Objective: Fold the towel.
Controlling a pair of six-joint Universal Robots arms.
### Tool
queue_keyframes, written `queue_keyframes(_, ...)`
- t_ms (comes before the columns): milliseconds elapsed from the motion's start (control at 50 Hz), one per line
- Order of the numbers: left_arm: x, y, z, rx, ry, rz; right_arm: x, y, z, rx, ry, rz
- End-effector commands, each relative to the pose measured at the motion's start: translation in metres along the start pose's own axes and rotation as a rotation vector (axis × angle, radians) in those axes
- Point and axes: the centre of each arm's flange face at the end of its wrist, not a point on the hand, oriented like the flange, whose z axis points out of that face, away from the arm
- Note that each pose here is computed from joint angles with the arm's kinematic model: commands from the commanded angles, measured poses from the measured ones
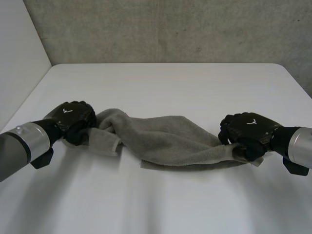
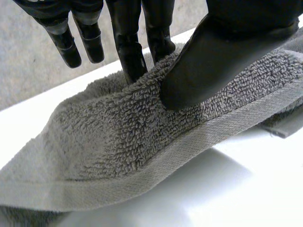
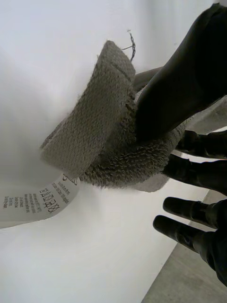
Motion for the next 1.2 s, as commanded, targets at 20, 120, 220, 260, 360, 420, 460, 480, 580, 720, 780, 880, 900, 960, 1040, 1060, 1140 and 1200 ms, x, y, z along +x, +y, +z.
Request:
queue_keyframes(20,-0.007,0.021,0.017,-0.083,0.007,-0.039,0.004,0.008,0.017,-0.021,-0.02,0.006)
queue_keyframes(120,-0.012,0.01,0.028,-0.047,0.004,-0.027,0.012,-0.009,0.033,0.023,-0.007,-0.059)
queue_keyframes(220,-0.017,-0.072,0.039,0.207,-0.017,0.029,0.033,-0.086,0.039,0.248,0.167,-0.188)
queue_keyframes(260,-0.02,-0.108,0.034,0.321,-0.029,0.029,0.055,-0.166,0.006,0.563,0.338,-0.162)
queue_keyframes(360,-0.033,-0.201,-0.01,0.677,-0.074,0.062,0.072,-0.223,-0.043,0.887,0.404,-0.09)
queue_keyframes(420,-0.043,-0.226,-0.035,0.836,-0.089,0.051,0.081,-0.223,-0.052,0.944,0.374,-0.034)
queue_keyframes(460,-0.051,-0.223,-0.036,0.86,-0.094,0.022,0.078,-0.215,-0.048,0.916,0.358,-0.025)
queue_keyframes(480,-0.059,-0.215,-0.033,0.859,-0.096,0.004,0.075,-0.205,-0.046,0.879,0.345,-0.014)
queue_keyframes(580,-0.076,-0.174,-0.015,0.786,-0.064,-0.053,0.066,-0.164,-0.029,0.755,0.31,0.01)
queue_keyframes(720,-0.066,-0.107,0.006,0.608,0.027,-0.117,0.062,-0.093,-0.007,0.53,0.339,-0.011)
queue_keyframes(780,-0.06,-0.08,0.011,0.537,0.06,-0.156,0.059,-0.063,0.0,0.441,0.342,-0.009)
queue_keyframes(880,-0.057,-0.037,0.019,0.425,0.106,-0.231,0.058,-0.023,0.001,0.33,0.35,-0.007)
queue_keyframes(900,-0.053,-0.023,0.023,0.384,0.131,-0.258,0.057,-0.013,0.001,0.304,0.345,-0.012)
queue_keyframes(960,-0.045,-0.001,0.031,0.32,0.178,-0.303,0.055,0.001,0.003,0.266,0.326,-0.012)
queue_keyframes(1040,-0.043,0.01,0.036,0.288,0.191,-0.329,0.051,0.009,0.006,0.242,0.301,0.011)
queue_keyframes(1060,-0.044,0.012,0.037,0.281,0.187,-0.336,0.051,0.013,0.009,0.228,0.293,0.02)
queue_keyframes(1140,-0.048,0.012,0.038,0.281,0.175,-0.338,0.049,0.016,0.013,0.218,0.279,0.034)
queue_keyframes(1200,-0.05,0.011,0.039,0.287,0.167,-0.336,0.049,0.017,0.015,0.216,0.275,0.036)
